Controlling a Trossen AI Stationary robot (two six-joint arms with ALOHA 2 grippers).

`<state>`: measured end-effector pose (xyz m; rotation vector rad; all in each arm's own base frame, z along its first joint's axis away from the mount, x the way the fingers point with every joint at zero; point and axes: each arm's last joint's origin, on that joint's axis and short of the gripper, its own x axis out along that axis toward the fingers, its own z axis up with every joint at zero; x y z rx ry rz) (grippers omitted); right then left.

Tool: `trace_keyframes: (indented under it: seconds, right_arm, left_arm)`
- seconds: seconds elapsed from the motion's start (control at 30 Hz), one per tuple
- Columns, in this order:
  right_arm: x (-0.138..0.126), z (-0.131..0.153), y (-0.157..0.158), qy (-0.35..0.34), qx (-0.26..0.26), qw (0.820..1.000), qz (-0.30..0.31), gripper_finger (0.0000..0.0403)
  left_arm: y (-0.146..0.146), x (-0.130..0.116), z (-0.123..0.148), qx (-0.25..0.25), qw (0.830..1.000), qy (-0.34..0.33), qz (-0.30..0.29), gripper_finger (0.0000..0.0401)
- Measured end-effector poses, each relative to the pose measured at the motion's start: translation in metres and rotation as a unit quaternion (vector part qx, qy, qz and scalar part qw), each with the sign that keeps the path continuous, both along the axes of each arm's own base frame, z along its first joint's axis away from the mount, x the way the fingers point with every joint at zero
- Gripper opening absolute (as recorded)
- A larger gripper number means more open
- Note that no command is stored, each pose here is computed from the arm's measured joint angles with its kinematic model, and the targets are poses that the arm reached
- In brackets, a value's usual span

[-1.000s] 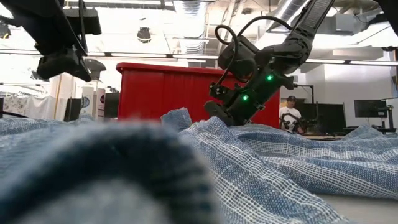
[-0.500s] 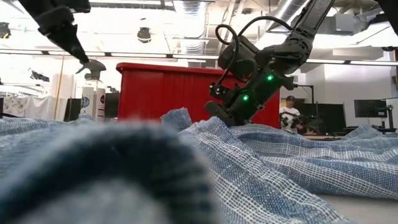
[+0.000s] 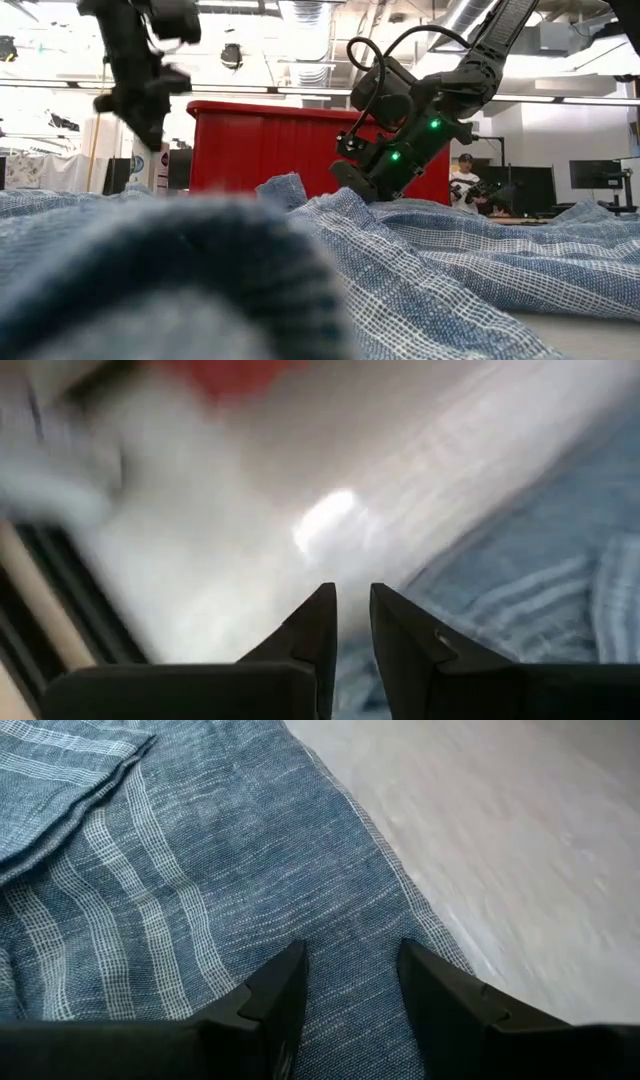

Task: Fold Laundry from Bin
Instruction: Fold the patterned blue shirt

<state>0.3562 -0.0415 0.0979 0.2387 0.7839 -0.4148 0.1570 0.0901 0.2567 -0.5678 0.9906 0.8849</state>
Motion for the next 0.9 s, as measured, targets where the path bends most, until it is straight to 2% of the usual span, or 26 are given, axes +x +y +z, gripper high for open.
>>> trace_keyframes:
  seconds: [0.07, 0.13, 0.33, 0.47, 0.53, 0.67, 0.9]
  right_arm:
    - [0.0, 0.0, -0.002, 0.0, 0.001, 1.0, -0.001, 0.0187]
    - [0.0, 0.0, -0.003, 0.0, 0.002, 1.0, -0.002, 0.0187]
    - [0.0, 0.0, -0.002, 0.001, 0.002, 1.0, -0.001, 0.0187]
    - [0.0, 0.0, -0.002, 0.001, 0.002, 1.0, -0.001, 0.0187]
    - [0.0, 0.0, -0.002, 0.001, 0.001, 1.0, 0.0, 0.0187]
    - [0.0, 0.0, -0.002, 0.003, -0.004, 1.0, 0.005, 0.0187]
    - [0.0, 0.0, -0.002, 0.003, -0.004, 1.0, 0.005, 0.0187]
  left_arm:
    - [0.008, -0.001, -0.01, -0.063, 0.997, 0.008, 0.051, 0.0052]
    - [0.013, -0.001, -0.014, -0.096, 0.993, 0.01, 0.061, 0.0052]
    - [0.019, 0.004, -0.017, -0.1, 0.993, -0.011, 0.062, 0.0052]
    - [0.021, 0.002, -0.026, -0.153, 0.986, -0.043, 0.06, 0.0057]
    - [0.022, 0.0, -0.029, -0.164, 0.983, -0.045, 0.068, 0.0065]
    - [0.023, -0.001, -0.03, -0.164, 0.982, -0.049, 0.076, 0.0098]
    - [0.022, -0.002, -0.031, -0.189, 0.971, -0.059, 0.137, 0.0191]
